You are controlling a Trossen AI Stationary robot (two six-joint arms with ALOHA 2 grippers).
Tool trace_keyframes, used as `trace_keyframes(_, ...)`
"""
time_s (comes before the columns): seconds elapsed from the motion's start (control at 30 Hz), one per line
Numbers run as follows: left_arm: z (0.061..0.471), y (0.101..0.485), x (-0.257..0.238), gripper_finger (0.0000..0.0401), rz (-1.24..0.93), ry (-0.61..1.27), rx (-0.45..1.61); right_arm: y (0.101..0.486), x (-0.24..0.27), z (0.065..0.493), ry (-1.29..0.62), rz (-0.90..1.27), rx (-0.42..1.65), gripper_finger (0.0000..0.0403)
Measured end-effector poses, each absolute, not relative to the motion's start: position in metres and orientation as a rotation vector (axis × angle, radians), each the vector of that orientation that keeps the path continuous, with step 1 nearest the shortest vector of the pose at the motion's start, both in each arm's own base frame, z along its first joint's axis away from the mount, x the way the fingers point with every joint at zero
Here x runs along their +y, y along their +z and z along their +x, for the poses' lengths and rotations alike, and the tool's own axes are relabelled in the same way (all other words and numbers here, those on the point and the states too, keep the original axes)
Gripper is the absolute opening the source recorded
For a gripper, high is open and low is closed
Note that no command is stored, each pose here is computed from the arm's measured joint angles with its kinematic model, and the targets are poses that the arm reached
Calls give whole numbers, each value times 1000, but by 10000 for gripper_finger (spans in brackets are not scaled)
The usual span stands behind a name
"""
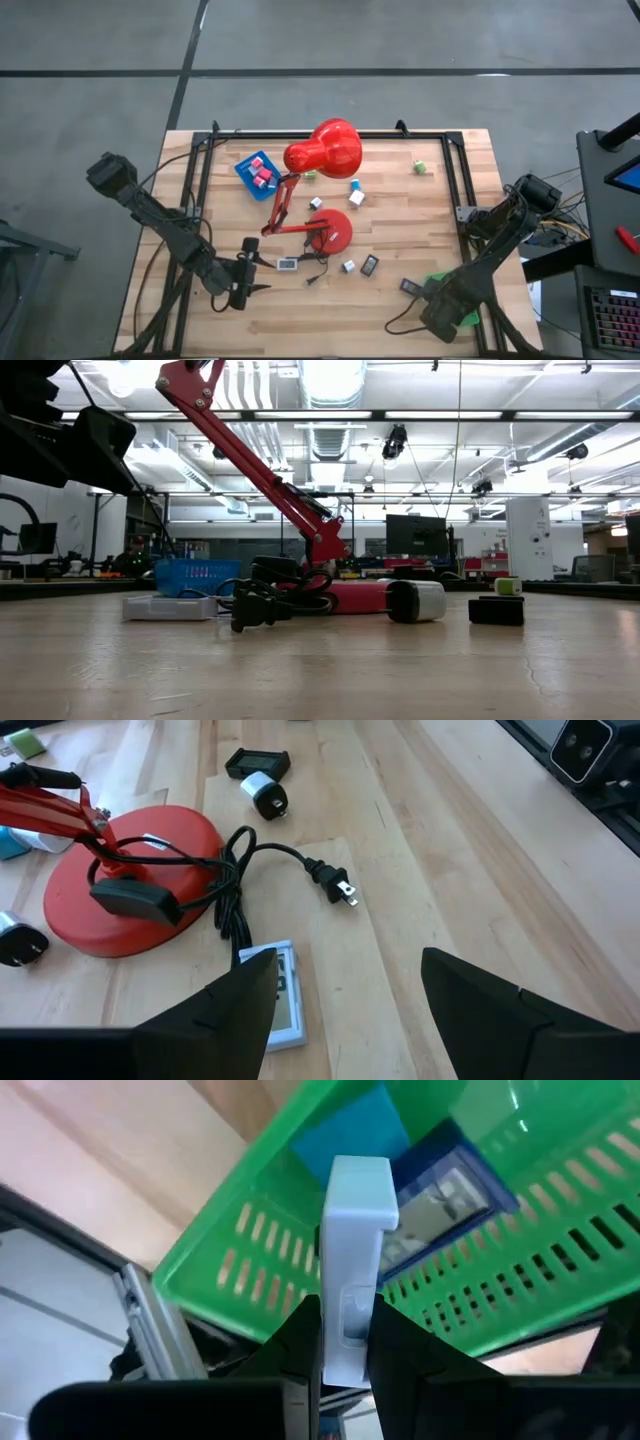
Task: Pick & Place Office items
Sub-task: Put the top white digital clock into the green bin
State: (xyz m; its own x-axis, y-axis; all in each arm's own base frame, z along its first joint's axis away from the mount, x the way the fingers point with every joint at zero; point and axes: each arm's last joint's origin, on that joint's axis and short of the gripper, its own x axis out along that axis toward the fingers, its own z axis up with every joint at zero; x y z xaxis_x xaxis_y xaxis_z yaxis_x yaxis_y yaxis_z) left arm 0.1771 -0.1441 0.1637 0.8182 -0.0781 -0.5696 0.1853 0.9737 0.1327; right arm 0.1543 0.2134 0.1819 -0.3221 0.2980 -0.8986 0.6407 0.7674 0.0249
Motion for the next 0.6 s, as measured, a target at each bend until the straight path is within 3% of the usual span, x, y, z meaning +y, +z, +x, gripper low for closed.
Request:
trace_keyframes(0.23,177,164,-145,250,176,-141,597,175,213,154,-427,721,1926,49)
trace_keyframes(0.6,176,164,-146,250,177,-138,590,172,208,151,-527,708,1892,135)
